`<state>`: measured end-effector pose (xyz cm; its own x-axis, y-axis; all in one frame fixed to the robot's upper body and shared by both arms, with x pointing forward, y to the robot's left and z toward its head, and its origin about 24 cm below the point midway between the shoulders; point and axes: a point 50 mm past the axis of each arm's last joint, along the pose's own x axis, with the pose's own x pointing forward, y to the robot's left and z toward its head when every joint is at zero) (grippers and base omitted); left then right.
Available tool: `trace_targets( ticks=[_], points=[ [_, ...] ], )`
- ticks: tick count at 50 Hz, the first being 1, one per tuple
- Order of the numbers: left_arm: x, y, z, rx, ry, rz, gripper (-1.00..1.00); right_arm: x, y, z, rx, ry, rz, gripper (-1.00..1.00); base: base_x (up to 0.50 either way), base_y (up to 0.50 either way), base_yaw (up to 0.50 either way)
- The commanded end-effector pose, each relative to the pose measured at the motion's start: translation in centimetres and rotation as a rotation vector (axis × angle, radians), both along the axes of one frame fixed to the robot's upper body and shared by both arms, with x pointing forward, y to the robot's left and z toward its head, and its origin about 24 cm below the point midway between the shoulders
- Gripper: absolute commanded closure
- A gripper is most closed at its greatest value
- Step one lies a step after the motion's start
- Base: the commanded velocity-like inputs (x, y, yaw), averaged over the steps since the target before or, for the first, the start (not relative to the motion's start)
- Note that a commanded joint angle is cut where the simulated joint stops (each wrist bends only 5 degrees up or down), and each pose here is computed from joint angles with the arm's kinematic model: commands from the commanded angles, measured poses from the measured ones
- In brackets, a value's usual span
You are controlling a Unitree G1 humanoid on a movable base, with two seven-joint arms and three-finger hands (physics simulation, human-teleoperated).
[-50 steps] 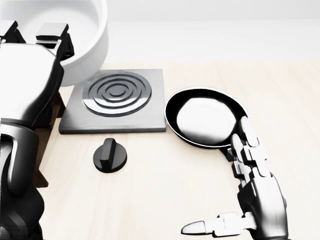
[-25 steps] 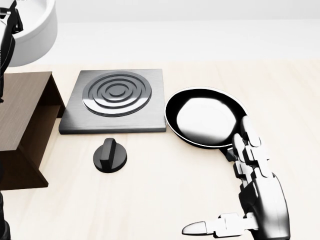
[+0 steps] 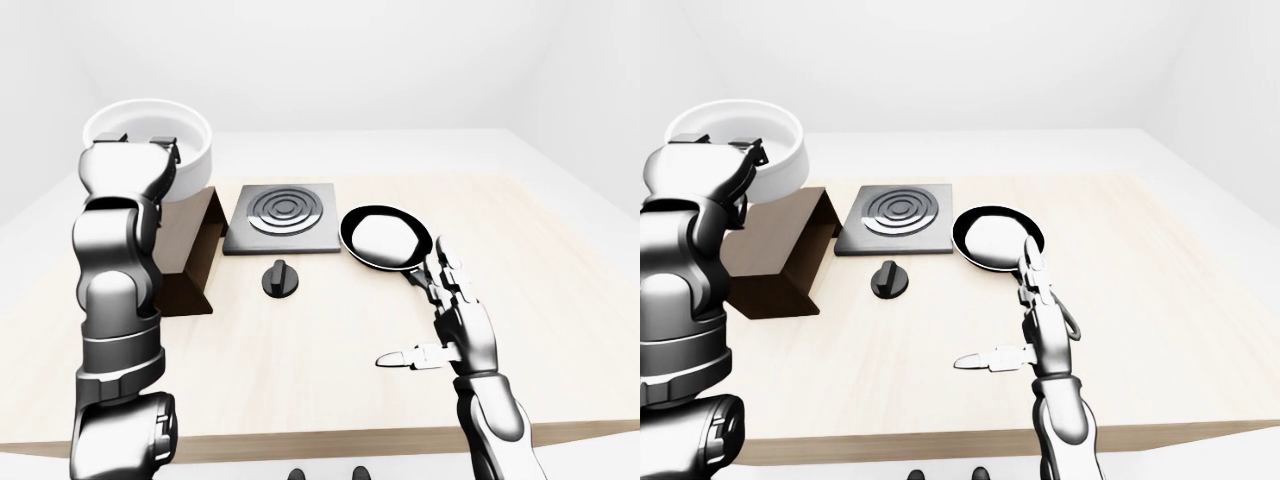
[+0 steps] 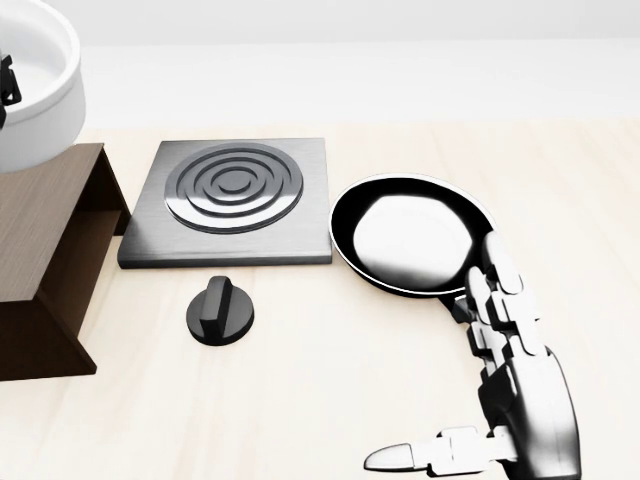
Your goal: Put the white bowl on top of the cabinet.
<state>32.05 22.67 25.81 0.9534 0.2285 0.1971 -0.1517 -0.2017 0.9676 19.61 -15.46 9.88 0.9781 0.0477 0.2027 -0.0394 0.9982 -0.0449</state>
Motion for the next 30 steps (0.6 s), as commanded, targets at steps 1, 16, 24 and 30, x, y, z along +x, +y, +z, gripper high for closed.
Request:
trace_targets(
  ticks=[1, 16, 24, 30],
  points=[
    [1.2, 1.8, -0.7, -0.015, -0.017, 0.004, 1.0, 0.0, 0.1, -0.1, -0.002, 0.001, 0.001, -1.0, 0.0, 0.0, 0.0],
    [1.5, 2.9, -2.0, -0.009, 0.004, 0.026, 1.0, 0.2, 0.3, -0.5, -0.007, 0.009, 0.007, -1.0, 0.0, 0.0, 0.0],
    [2.0, 3.1, -2.7, -0.012, 0.015, 0.026, 1.0, 0.3, 0.3, -0.5, -0.008, 0.01, 0.007, -1.0, 0.0, 0.0, 0.0],
    [1.8, 3.3, -3.0, -0.009, 0.016, 0.029, 1.0, 0.3, 0.4, -0.5, -0.011, 0.008, 0.009, -1.0, 0.0, 0.0, 0.0]
  ],
)
